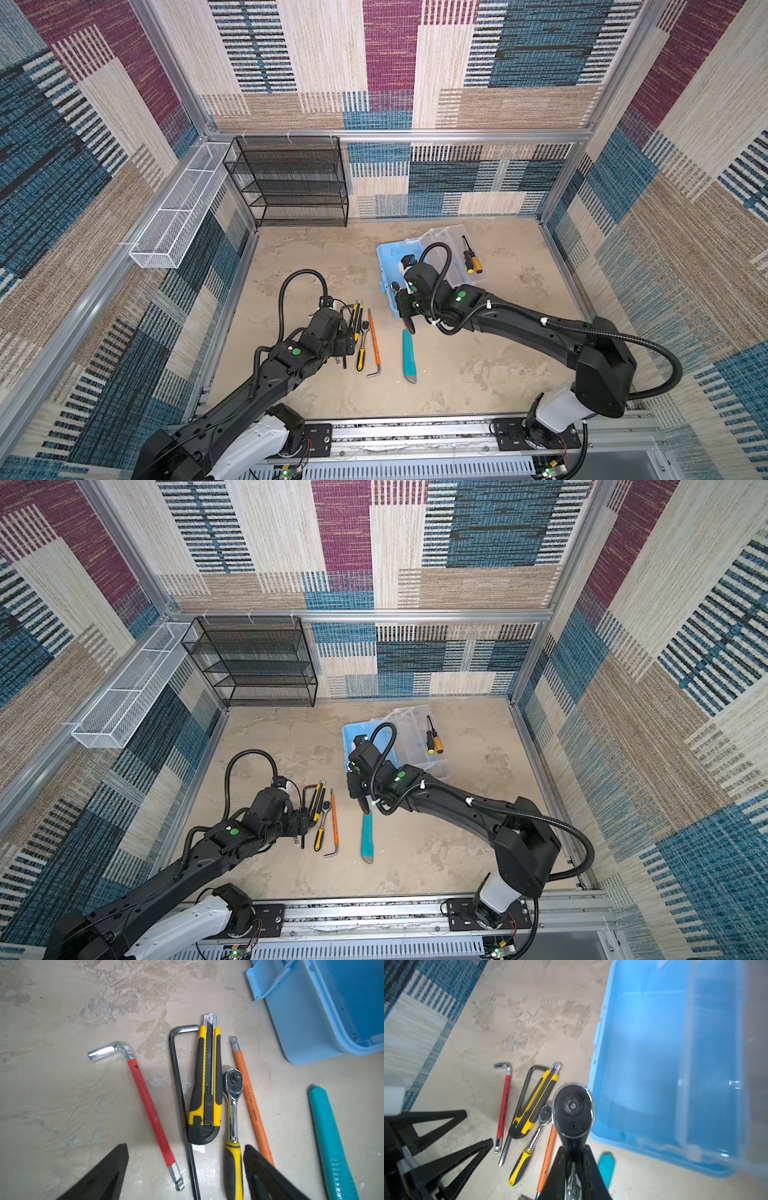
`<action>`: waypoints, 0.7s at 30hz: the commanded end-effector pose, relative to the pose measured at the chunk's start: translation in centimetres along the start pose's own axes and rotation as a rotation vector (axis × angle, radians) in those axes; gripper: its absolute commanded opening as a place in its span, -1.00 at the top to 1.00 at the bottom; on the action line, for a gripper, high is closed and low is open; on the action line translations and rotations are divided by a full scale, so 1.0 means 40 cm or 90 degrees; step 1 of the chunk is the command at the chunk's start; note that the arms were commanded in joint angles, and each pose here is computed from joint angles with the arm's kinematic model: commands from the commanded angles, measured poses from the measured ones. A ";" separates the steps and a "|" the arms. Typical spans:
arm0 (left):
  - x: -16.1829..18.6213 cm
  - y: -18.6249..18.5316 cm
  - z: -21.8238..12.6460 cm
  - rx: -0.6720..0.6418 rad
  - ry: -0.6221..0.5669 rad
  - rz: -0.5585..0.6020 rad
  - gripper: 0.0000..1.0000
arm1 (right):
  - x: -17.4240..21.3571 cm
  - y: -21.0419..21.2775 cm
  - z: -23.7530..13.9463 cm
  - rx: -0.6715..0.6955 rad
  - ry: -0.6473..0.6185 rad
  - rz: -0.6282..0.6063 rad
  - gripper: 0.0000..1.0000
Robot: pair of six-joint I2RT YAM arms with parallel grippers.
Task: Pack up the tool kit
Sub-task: 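Lift the ratchet with the right gripper and carry it over the box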
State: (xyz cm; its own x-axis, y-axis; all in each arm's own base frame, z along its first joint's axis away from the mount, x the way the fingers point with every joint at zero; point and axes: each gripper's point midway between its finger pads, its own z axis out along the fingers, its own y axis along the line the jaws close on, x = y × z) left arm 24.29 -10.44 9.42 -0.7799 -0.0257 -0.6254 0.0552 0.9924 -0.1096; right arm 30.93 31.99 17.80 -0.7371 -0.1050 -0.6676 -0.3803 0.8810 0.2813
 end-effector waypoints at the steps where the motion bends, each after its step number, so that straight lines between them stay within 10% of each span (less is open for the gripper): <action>1: -0.002 -0.011 0.001 0.008 0.006 -0.013 -0.78 | -0.068 -0.071 -0.036 0.035 -0.045 -0.023 0.93; 21: 0.008 -0.055 0.035 0.000 0.062 -0.011 -0.67 | -0.275 -0.427 -0.040 0.171 -0.107 -0.068 0.91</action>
State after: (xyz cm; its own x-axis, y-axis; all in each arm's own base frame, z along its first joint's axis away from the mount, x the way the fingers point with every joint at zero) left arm 24.69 -12.81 8.29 -0.8348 -0.0133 -0.5503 0.0614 0.9912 -0.1170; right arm 43.19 16.89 20.11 -0.6490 -0.1132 -0.7523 -0.2327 0.9710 0.0546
